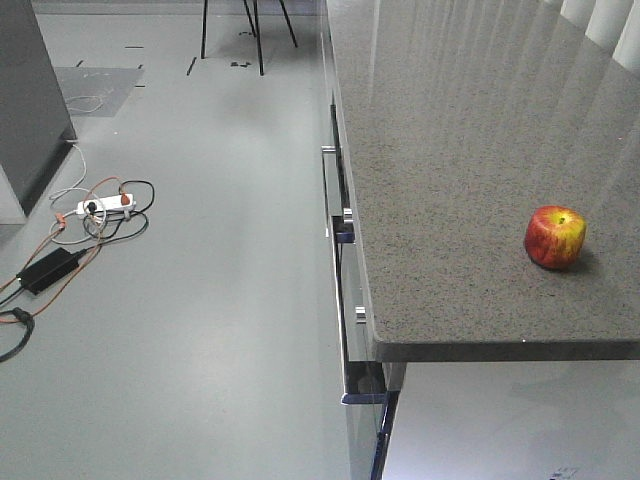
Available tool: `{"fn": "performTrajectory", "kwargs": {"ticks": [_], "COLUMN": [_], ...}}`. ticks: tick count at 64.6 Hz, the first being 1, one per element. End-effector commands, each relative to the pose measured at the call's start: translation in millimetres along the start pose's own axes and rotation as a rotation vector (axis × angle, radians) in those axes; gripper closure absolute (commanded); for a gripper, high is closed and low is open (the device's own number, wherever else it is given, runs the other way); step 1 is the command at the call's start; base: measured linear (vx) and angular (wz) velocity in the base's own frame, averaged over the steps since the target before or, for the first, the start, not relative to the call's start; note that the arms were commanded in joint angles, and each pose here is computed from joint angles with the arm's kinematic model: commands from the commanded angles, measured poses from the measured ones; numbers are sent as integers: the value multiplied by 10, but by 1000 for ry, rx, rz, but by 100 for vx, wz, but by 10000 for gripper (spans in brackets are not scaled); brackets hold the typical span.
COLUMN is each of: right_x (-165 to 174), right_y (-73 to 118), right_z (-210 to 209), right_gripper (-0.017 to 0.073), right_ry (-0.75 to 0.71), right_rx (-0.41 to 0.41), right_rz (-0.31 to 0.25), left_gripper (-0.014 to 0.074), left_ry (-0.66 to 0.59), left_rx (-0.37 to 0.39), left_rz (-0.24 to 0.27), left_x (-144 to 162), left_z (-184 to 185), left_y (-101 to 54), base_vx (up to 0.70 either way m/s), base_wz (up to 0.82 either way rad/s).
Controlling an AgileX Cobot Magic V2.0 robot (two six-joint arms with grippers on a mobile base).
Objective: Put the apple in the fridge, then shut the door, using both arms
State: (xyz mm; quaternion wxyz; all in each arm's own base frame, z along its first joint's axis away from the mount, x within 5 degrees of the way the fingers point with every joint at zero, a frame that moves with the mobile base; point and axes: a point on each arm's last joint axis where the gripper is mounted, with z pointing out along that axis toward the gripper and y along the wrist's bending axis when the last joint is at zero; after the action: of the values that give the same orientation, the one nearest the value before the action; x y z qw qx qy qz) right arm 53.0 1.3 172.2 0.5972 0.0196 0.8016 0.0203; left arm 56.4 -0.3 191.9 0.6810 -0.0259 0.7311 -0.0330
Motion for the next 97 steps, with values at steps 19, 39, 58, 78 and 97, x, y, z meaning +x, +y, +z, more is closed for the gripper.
{"fn": "performTrajectory", "kwargs": {"ticks": [19,39,58,78,97], "right_x": [-88,-479,-1029,-1487,-1536], "right_y": [6,30,50,74,73], "right_z": [-5,-160,-246,149,424], "right_gripper": [568,568,568,568,568], "right_ry": [-126,-312,-308,-28,99], "right_rx": [-10,-30,-4,-3,0], "right_rz": [50,80,-16,-12,-7], "left_gripper": [598,598,598,598,598], "left_ry": [-70,-70,-70,-70,-70], "left_rx": [21,21,21,21,21], "left_rz": [-3,-3,-3,-3,-3], "left_x": [-10,-10,-10,-10,-10], "left_z": [-1,-1,-1,-1,-1], "left_y": [-12,-12,-12,-12,-12], "base_vx": [0,0,0,0,0], "base_wz": [0,0,0,0,0]}}
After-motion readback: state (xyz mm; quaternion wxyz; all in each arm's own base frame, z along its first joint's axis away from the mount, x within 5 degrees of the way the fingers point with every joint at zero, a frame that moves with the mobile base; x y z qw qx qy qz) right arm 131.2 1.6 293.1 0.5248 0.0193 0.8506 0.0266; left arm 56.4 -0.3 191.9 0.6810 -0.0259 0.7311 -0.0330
